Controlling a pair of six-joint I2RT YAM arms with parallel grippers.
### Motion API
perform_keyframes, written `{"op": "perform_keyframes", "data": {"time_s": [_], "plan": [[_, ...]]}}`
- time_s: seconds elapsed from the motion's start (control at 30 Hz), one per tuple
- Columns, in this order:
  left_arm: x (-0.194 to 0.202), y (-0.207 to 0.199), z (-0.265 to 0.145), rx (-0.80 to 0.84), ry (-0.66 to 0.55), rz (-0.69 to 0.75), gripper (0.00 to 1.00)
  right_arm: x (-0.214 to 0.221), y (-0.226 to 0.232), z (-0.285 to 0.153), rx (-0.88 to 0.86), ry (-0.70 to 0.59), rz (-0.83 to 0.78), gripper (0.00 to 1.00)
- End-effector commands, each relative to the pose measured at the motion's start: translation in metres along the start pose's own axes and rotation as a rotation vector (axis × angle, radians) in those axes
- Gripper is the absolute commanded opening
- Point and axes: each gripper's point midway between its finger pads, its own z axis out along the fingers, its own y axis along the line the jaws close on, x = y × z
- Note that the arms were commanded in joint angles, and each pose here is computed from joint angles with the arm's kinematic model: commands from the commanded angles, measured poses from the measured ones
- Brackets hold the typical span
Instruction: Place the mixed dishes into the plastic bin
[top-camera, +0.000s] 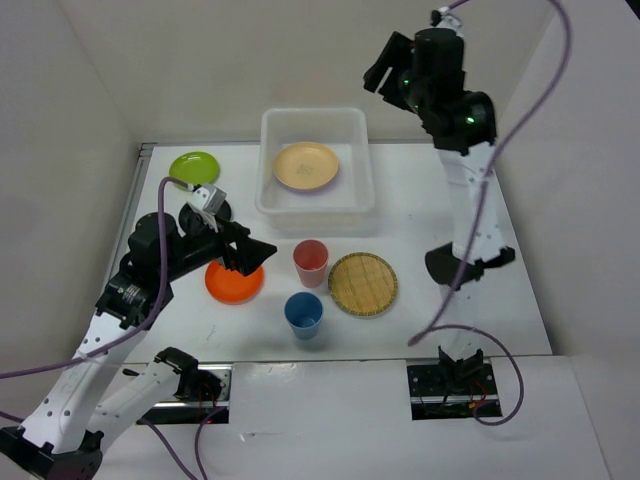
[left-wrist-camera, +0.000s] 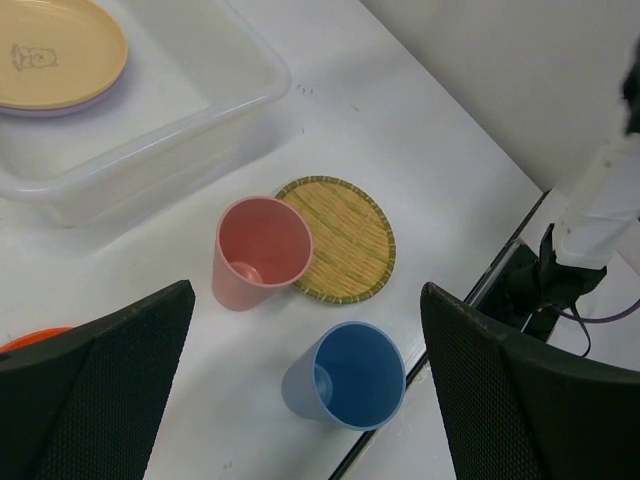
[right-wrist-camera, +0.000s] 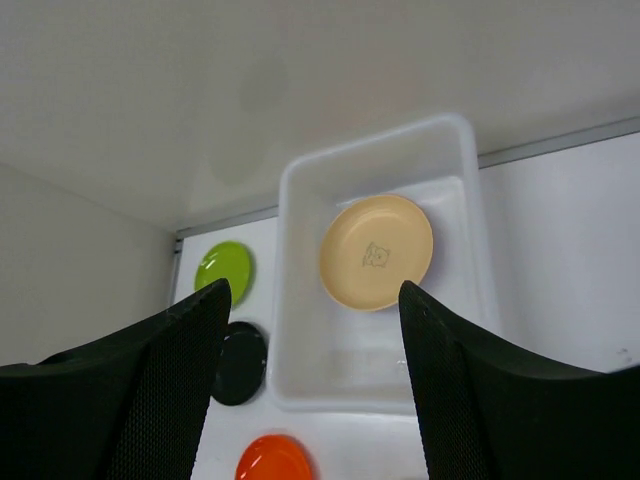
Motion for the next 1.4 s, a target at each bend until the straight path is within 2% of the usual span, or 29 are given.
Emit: {"op": "perform_keyframes", "data": {"time_s": [0.0, 0.17, 0.2, 0.27, 0.3, 0.33, 0.37, 0.4, 0.47, 0.5, 0.57, 0.7, 0.97, 1.37], "plan": [[-0.008, -0.004, 0.003, 0.037, -0.035, 0.046, 1.0, 0.01, -0.017, -0.057, 0.123, 0.047, -0.087, 0.73], [-0.003, 0.002, 0.004, 0.021, -0.012, 0.056, 1.0, 0.019, -0.058, -0.1, 0.262, 0.077, -0.105, 0.73], [-0.005, 0.001, 0.002, 0.023, -0.019, 0.06, 1.0, 0.041, -0.075, -0.113, 0.288, 0.132, -0.127, 0.73], [-0.005, 0.001, 0.002, 0.023, -0.02, 0.06, 1.0, 0.046, -0.079, -0.111, 0.223, 0.087, -0.083, 0.73], [-0.004, 0.002, 0.003, 0.024, -0.023, 0.062, 1.0, 0.097, -0.112, -0.098, 0.264, 0.203, -0.087, 0.73], [-0.001, 0.002, 0.006, 0.032, -0.007, 0.055, 1.0, 0.087, -0.112, -0.107, 0.138, 0.176, -0.002, 0.73], [0.001, 0.003, 0.008, 0.03, 0.001, 0.051, 1.0, 0.106, -0.12, -0.106, 0.107, 0.212, 0.041, 0.73], [0.002, 0.003, 0.012, 0.042, 0.01, 0.048, 1.0, 0.16, -0.15, -0.099, 0.147, 0.323, 0.067, 0.73], [0.0, 0.001, 0.012, 0.051, 0.011, 0.049, 1.0, 0.184, -0.156, -0.099, 0.108, 0.337, 0.148, 0.73], [0.003, 0.002, 0.015, 0.06, 0.026, 0.043, 1.0, 0.221, -0.176, -0.099, 0.149, 0.406, 0.164, 0.73], [0.002, 0.0, 0.016, 0.069, 0.028, 0.042, 1.0, 0.245, -0.199, -0.101, 0.2, 0.411, 0.206, 0.71], [0.004, 0.001, 0.017, 0.068, 0.03, 0.031, 1.0, 0.268, -0.226, -0.107, 0.267, 0.441, 0.233, 0.68], [0.004, 0.002, 0.02, 0.068, 0.03, 0.022, 1.0, 0.314, -0.247, -0.111, 0.301, 0.532, 0.271, 0.67], [0.003, 0.006, 0.03, 0.063, 0.049, 0.012, 1.0, 0.37, -0.254, -0.114, 0.299, 0.619, 0.296, 0.64]]}}
